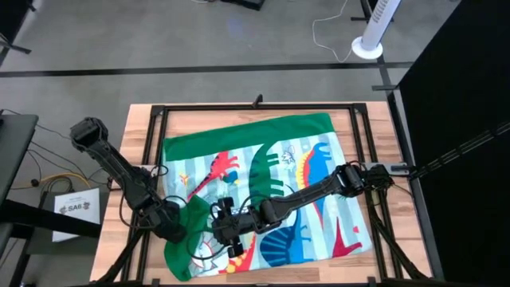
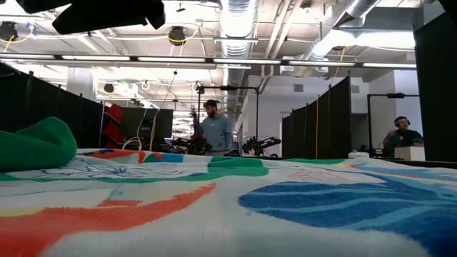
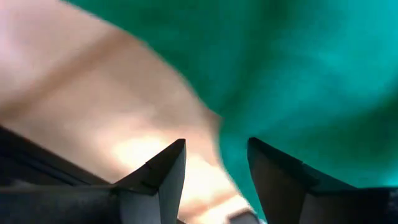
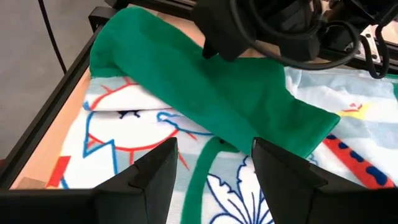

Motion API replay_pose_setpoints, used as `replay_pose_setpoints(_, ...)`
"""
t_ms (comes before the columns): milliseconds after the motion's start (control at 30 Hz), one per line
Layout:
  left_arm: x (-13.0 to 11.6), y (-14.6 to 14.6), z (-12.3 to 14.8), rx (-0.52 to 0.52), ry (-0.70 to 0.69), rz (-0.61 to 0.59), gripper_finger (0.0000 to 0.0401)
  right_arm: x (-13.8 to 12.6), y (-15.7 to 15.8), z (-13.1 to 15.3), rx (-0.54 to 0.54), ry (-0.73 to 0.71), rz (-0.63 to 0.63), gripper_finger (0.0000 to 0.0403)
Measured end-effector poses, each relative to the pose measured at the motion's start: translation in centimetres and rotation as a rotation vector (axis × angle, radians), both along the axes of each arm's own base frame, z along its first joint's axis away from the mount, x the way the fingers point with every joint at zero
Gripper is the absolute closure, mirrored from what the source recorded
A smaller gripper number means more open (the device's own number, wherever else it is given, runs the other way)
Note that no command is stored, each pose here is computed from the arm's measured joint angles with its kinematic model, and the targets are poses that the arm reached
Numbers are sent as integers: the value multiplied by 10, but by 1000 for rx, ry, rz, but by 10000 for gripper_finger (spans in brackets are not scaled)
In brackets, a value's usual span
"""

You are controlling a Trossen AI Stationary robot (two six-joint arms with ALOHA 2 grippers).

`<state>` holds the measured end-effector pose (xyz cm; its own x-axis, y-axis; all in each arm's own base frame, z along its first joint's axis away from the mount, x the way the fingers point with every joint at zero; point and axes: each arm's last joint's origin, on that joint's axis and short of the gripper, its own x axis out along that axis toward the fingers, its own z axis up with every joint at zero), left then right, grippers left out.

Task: Roll towel
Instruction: Roll the multicolor dinosaur print towel

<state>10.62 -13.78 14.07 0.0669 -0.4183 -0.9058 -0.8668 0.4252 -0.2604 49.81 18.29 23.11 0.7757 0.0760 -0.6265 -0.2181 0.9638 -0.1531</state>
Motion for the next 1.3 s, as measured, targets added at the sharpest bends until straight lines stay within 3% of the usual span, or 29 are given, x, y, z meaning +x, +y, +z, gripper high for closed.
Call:
replay_pose_setpoints(167, 2, -1, -3, -17, -66, -3, 244, 0, 0, 0, 2, 1, -2, 207)
replay_pose_setpoints(633, 2, -2, -7, -54, -69, -3, 244, 4, -11, 0, 11, -1, -31, 207)
replay_pose_setpoints(900, 5, -2, -2, 15, -111, 37, 244, 8, -19, 2, 35, -20, -62, 207)
replay_pose_setpoints(967, 12, -4, 4, 58, -209, 68, 244, 8, -20, 2, 38, -20, -65, 207)
replay_pose_setpoints(1133, 17, -7, 15, 91, -267, 71, 244, 9, -22, 2, 39, -24, -71, 207)
replay_pose_setpoints(1300, 10, -3, 11, 145, -192, 59, 244, 12, -28, 3, 43, -32, -82, 207)
